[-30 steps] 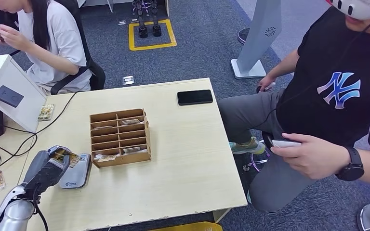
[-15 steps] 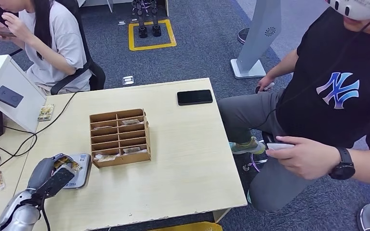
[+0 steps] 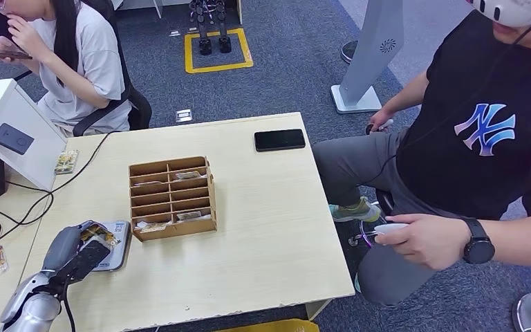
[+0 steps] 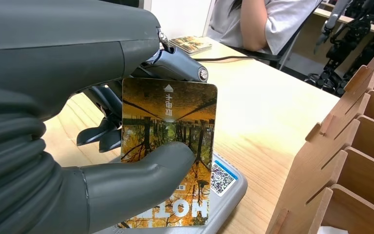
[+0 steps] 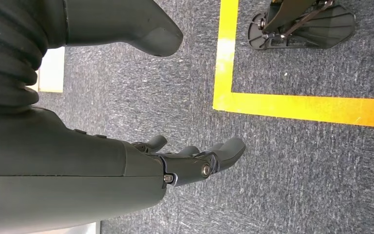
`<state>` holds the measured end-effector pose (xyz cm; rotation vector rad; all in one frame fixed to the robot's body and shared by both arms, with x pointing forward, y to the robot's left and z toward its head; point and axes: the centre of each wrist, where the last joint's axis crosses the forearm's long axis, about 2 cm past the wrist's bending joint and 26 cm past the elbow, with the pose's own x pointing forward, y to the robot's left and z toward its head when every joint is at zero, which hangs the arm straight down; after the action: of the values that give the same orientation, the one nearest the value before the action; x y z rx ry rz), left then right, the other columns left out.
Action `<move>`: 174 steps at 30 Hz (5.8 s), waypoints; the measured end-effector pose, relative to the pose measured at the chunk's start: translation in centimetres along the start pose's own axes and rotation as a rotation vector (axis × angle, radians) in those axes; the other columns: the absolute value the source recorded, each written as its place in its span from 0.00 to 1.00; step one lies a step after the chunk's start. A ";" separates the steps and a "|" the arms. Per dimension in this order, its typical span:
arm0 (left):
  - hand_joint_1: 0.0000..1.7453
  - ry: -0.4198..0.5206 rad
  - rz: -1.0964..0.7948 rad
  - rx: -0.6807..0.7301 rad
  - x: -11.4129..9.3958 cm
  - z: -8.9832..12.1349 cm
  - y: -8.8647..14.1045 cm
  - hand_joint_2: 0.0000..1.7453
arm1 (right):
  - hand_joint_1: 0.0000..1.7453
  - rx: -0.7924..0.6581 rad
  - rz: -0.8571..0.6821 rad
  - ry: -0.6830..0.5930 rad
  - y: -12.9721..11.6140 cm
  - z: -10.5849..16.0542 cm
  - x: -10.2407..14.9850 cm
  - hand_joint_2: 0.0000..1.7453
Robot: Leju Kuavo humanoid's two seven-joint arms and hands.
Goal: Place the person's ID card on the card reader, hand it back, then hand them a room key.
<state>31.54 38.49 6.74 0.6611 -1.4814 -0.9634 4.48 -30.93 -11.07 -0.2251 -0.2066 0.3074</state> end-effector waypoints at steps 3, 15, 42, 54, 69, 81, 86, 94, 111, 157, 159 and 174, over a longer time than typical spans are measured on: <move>1.00 0.001 0.001 -0.002 0.0 0.0 0.0 1.00 | 0.00 0.000 0.000 0.000 0.0 0.0 0.0 1.00; 1.00 0.002 0.002 -0.004 0.0 0.0 -0.1 1.00 | 0.00 0.000 0.000 0.000 0.0 0.0 0.0 1.00; 1.00 -0.080 0.551 0.380 4.5 -2.6 1.4 1.00 | 0.00 -0.006 0.029 -0.038 0.0 0.0 0.3 1.00; 1.00 -0.084 0.569 0.429 4.9 -2.7 2.2 1.00 | 0.00 -0.006 0.029 -0.038 0.0 0.0 0.3 1.00; 1.00 -0.122 0.268 0.728 6.1 -3.7 5.2 1.00 | 0.00 -0.006 0.058 -0.046 0.0 0.0 0.5 1.00; 1.00 -0.157 -0.223 0.859 6.1 -3.8 6.3 1.00 | 0.00 0.002 0.095 -0.060 0.0 -0.1 1.1 1.00; 1.00 -0.157 -0.224 0.854 6.1 -3.8 6.2 1.00 | 0.00 0.003 0.098 -0.061 0.0 -0.1 1.1 1.00; 1.00 -0.186 -0.287 0.832 6.2 -3.8 6.2 1.00 | 0.00 0.009 0.107 -0.062 0.1 -0.1 1.1 1.00; 0.00 -0.177 -0.266 0.829 6.2 -3.9 6.0 1.00 | 0.00 0.012 0.111 -0.061 0.2 0.0 1.2 1.00; 0.00 -0.452 -0.651 0.387 10.4 9.8 -4.7 1.00 | 0.00 -0.026 -0.027 -0.006 0.4 0.1 0.2 1.00; 0.00 -0.419 -0.683 0.393 10.6 8.8 -5.0 1.00 | 0.00 -0.026 -0.021 -0.009 0.4 0.1 0.2 1.00; 0.00 -0.430 -0.676 0.336 14.5 2.7 -7.4 1.00 | 0.00 -0.025 0.001 -0.022 0.3 0.0 0.5 1.00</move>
<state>25.80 23.05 7.92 1.3146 -1.8634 -1.4476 4.89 -30.50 -11.02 -0.2464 -0.2320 0.3083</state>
